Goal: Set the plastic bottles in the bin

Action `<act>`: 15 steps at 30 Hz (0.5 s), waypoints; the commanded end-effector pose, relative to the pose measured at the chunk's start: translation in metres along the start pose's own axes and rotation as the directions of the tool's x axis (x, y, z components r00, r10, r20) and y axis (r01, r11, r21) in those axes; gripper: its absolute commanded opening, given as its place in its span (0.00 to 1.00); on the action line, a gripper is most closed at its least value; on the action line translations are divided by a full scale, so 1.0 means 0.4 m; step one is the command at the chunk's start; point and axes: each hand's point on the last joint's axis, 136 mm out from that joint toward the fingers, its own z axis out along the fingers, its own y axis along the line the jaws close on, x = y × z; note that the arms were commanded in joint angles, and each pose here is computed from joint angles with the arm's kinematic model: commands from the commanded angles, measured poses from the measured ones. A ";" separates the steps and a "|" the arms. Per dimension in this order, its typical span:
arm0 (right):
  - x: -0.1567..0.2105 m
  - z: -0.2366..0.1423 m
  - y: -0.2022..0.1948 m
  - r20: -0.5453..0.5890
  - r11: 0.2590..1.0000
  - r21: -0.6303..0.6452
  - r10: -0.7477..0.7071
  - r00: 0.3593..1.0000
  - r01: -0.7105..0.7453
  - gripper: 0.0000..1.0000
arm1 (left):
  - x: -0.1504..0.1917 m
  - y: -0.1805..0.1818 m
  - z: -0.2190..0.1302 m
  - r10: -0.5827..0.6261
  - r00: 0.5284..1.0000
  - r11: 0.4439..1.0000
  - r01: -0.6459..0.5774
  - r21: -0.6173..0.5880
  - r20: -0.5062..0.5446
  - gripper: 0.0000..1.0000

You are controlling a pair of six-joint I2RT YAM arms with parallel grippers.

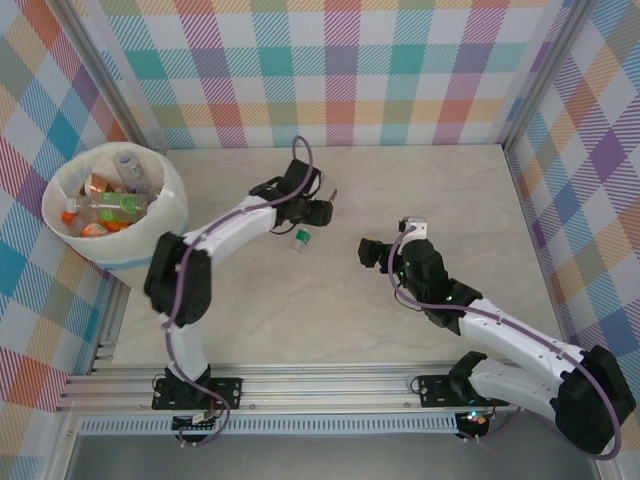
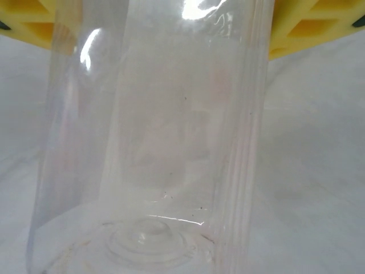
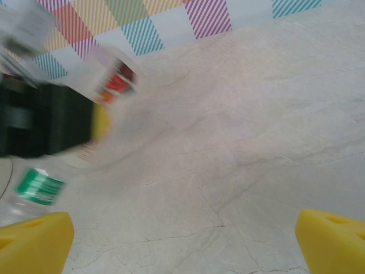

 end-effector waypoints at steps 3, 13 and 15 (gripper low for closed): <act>-0.004 0.017 0.008 0.009 1.000 -0.018 0.002 1.000 -0.002 1.00 | -0.171 0.110 -0.340 -0.089 0.931 0.992 0.116 -0.057 0.355 0.60; -0.013 0.047 0.052 -0.008 0.997 -0.076 0.001 1.000 -0.002 1.00 | -0.150 0.537 -0.795 -0.168 0.739 0.787 0.499 -0.363 0.653 0.62; -0.012 0.050 0.055 -0.014 0.997 -0.081 0.000 1.000 -0.002 1.00 | -0.135 0.604 -0.866 -0.138 0.719 0.717 0.547 -0.432 0.681 0.62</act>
